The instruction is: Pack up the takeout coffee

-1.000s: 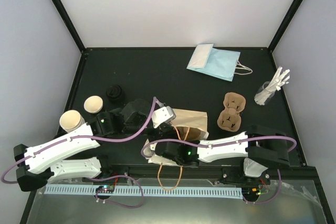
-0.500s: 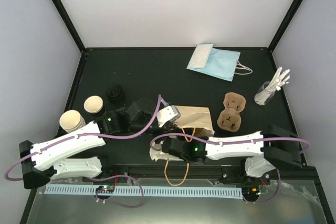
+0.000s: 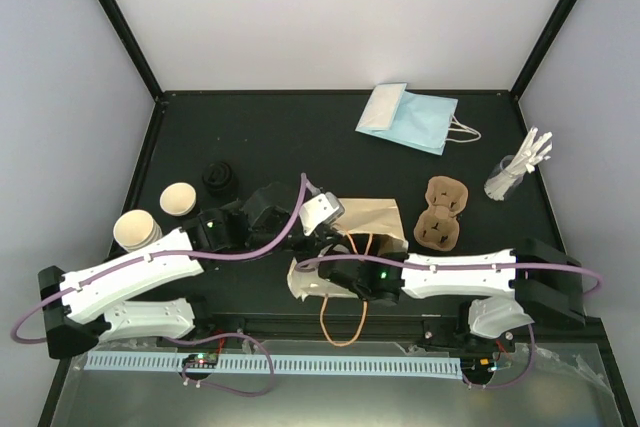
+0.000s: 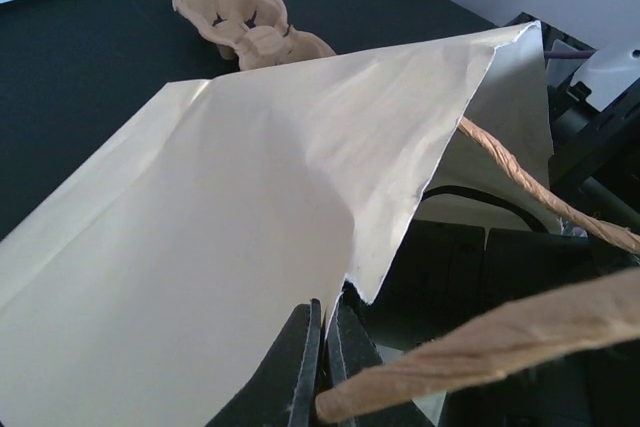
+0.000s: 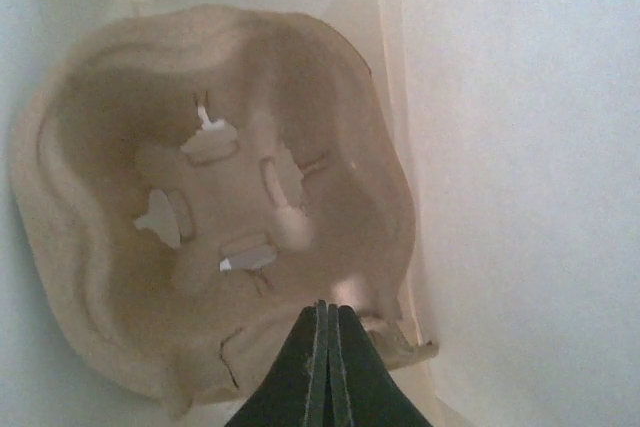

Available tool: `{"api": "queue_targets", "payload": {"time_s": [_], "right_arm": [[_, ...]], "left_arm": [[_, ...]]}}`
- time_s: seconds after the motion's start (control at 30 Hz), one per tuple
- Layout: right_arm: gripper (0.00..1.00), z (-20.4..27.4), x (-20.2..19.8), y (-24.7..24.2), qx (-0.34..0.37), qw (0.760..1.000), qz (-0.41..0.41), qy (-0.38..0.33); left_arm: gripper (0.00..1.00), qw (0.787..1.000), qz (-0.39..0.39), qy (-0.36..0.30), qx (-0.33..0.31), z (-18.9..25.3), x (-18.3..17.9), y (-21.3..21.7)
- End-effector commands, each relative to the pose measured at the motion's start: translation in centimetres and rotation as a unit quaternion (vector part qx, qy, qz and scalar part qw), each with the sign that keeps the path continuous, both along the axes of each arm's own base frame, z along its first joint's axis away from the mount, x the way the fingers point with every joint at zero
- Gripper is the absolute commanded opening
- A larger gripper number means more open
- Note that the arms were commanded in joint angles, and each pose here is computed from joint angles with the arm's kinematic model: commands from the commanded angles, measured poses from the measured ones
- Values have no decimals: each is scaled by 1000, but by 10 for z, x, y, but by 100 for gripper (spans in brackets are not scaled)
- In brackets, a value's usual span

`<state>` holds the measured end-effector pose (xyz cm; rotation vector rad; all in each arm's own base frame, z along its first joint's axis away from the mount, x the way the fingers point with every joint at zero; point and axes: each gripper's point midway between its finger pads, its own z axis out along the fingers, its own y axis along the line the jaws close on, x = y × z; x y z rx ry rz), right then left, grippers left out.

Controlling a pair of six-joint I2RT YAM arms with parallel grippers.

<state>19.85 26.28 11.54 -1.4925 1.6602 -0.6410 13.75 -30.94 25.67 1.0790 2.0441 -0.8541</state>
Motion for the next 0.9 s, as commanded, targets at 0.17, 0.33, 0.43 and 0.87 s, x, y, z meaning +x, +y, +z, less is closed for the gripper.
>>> {"api": "queue_targets", "payload": {"time_s": [0.17, 0.33, 0.43, 0.87], "right_arm": [[1, 14, 19, -10, -23, 998, 2, -55], [1, 13, 11, 0, -55, 996, 62, -37], [1, 5, -2, 4, -58, 994, 90, -9], [1, -37, -46, 22, -72, 985, 149, 55]], "left_arm": [[2, 999, 8, 42, -7, 6, 0, -11], [2, 999, 20, 29, -19, 19, 6, -11], [1, 999, 32, 20, -25, 27, 10, -9], [1, 998, 9, 19, -58, 40, 4, -16]]}}
